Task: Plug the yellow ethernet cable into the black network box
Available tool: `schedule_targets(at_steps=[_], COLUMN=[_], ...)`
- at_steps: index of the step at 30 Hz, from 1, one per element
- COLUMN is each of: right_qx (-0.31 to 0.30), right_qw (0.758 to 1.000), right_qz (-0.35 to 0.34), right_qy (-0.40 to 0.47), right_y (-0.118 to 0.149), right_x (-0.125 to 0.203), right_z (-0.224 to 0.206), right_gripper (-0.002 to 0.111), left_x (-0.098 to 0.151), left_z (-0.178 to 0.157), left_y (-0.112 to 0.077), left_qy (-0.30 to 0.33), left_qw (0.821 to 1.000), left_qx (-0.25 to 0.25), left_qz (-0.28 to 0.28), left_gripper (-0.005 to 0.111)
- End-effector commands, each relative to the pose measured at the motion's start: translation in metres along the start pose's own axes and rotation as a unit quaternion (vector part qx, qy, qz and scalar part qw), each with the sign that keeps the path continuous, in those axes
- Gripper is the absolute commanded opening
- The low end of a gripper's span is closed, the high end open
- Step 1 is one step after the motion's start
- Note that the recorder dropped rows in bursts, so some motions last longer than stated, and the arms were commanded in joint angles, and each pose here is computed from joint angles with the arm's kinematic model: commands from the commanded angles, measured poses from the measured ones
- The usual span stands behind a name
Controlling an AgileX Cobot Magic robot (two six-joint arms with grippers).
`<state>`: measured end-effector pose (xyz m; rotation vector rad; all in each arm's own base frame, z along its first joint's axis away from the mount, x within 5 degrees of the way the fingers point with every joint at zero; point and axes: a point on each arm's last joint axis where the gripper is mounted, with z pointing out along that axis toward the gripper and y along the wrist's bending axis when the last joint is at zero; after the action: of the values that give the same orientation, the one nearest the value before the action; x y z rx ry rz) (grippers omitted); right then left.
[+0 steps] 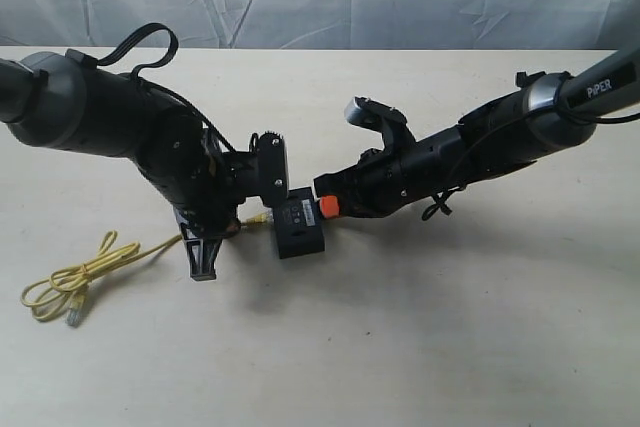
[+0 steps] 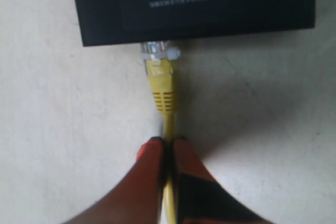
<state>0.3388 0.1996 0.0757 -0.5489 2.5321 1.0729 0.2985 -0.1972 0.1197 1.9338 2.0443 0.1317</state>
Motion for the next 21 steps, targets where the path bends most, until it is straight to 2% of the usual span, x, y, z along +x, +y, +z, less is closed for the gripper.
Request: schedule_targets(at_steps=[1, 15, 17, 21], right_qx=[-0.005, 0.086, 0.079, 0.021], right_qw=[1.000, 0.995, 0.996, 0.999], right_qz=[-0.015, -0.030, -0.029, -0.025], right_qy=[0.013, -0.031, -0.028, -0.007], right_y=[0.004, 0.002, 0.003, 0.009], right_x=[0.005, -0.013, -0.012, -0.005], right_z=[0.007, -0.010, -0.009, -0.003], right_gripper=[-0.001, -0.001, -0.001, -0.001], left_x=[-0.006, -0.006, -0.006, -0.007], left_z=[0.001, 0.001, 0.001, 0.001], left_y=[0.001, 0.001, 0.001, 0.002], left_qy=[-0.021, -0.018, -0.018, -0.023], left_qw=[1.000, 1.000, 1.000, 1.000], left_qx=[-0.015, -0.014, -0.014, -0.020], left_qz=[-0.007, -0.002, -0.002, -0.002], left_gripper=[0.000, 0.000, 0.000, 0.000])
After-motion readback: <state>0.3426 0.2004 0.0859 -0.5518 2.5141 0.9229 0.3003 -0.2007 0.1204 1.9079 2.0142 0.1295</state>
